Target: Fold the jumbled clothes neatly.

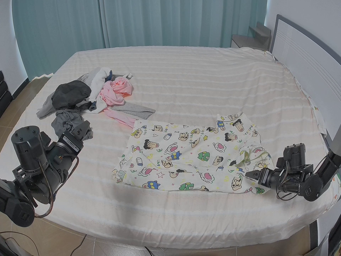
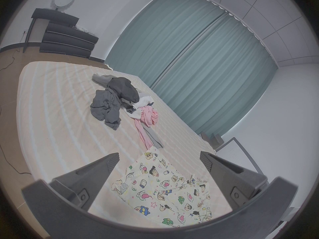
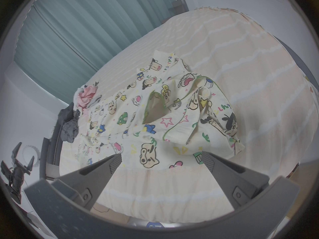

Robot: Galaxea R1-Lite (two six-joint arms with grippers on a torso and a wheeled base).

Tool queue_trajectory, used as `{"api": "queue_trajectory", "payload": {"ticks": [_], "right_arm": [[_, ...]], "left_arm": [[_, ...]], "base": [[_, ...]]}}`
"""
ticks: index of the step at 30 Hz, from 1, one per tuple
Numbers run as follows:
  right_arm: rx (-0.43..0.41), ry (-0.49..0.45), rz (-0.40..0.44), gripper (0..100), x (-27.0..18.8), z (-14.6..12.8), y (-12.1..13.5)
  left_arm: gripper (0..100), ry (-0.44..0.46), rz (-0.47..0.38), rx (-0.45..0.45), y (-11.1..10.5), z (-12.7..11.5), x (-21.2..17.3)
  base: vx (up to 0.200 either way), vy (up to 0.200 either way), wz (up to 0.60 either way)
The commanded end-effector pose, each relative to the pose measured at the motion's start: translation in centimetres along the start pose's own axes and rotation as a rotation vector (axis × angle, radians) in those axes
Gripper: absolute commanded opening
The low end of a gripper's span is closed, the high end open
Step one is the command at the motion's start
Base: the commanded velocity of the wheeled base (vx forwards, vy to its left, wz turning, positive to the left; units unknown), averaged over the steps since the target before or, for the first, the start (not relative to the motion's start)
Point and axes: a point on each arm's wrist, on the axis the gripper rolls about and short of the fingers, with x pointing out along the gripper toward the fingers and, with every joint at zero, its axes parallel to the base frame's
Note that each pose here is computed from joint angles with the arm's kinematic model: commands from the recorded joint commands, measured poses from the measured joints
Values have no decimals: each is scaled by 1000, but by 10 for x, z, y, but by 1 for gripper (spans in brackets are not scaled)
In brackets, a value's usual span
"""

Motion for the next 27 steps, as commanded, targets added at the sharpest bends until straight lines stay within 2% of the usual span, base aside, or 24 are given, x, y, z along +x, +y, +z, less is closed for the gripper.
{"api": "queue_trajectory", "payload": {"ticks": [1, 7, 27], "right_arm": [[0, 28, -55, 100, 29, -10, -6], [-5, -25, -56, 100, 43, -7, -5], [-14, -54, -45, 100, 61, -1, 2]], "left_arm": [[100, 7, 4, 2, 1, -2, 0], [100, 6, 3, 1, 1, -2, 0], [100, 12, 10, 5, 2, -3, 0]], "base": [[0, 0, 0], [0, 0, 0], [0, 0, 0]]}}
